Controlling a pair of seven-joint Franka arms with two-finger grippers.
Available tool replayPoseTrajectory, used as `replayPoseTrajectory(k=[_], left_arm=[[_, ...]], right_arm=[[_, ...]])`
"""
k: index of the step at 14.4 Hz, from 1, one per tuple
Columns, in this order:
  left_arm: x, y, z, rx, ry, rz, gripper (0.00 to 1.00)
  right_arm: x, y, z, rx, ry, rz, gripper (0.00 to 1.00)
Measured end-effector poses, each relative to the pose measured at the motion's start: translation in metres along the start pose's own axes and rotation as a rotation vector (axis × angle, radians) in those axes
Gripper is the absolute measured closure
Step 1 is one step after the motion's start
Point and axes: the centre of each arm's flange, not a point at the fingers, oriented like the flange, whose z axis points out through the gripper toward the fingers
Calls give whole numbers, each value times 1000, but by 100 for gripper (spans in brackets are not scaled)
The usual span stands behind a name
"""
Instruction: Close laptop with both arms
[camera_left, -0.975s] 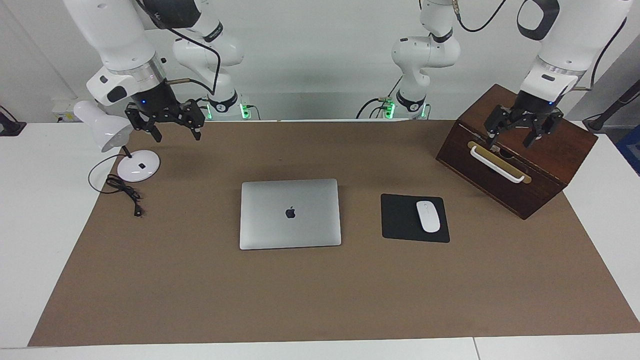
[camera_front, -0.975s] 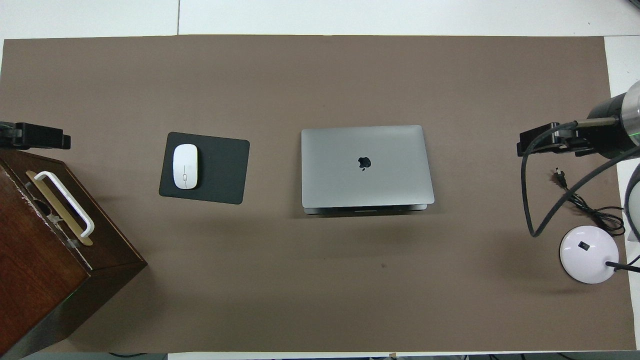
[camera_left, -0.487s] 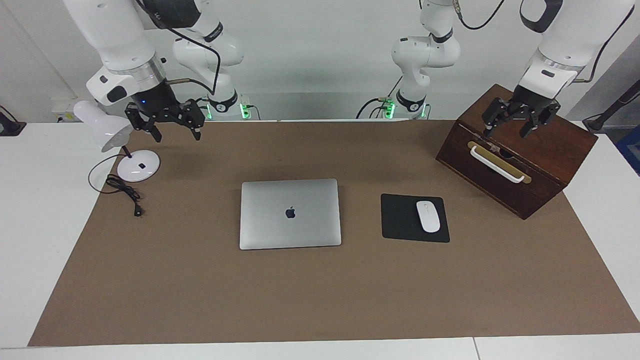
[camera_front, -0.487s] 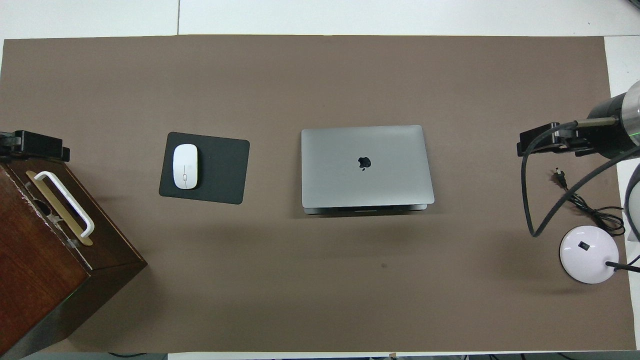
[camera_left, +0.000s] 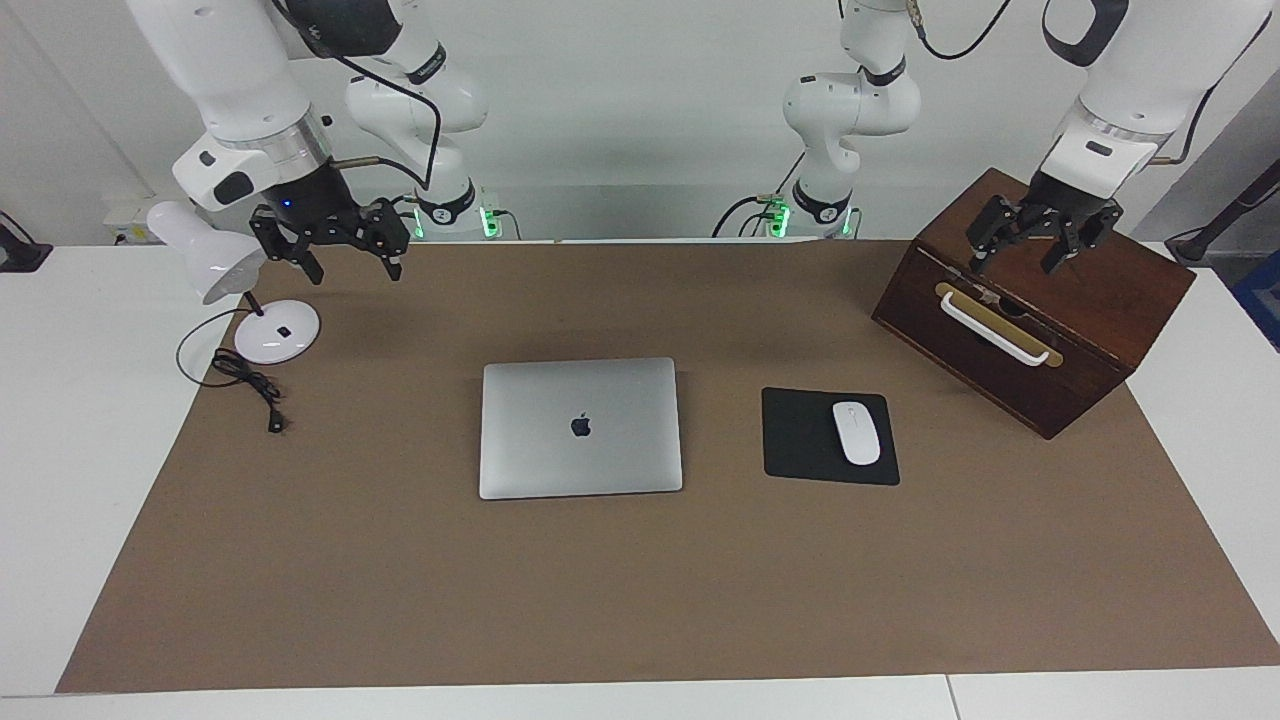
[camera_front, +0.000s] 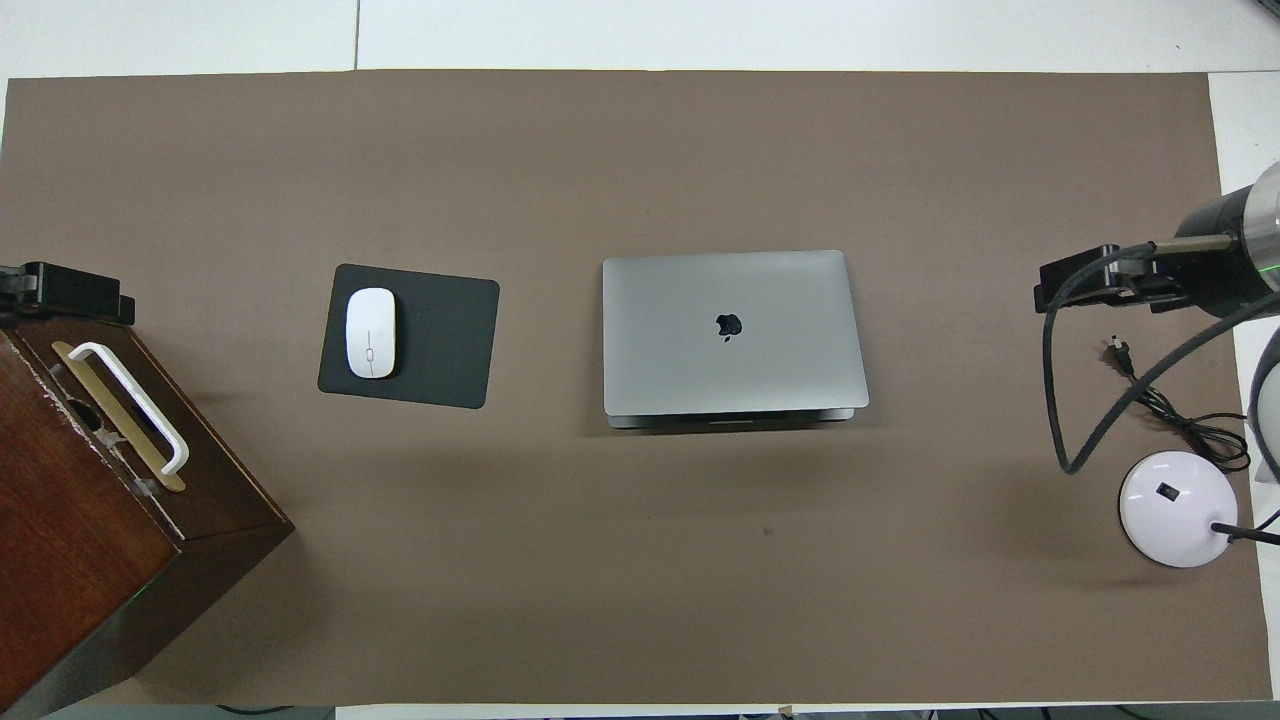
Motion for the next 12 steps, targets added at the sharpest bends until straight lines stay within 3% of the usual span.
replayPoseTrajectory(k=[12], left_arm=[[0, -1, -1, 13, 1, 6, 0]], right_arm=[[0, 0, 0, 0, 0, 0, 0]])
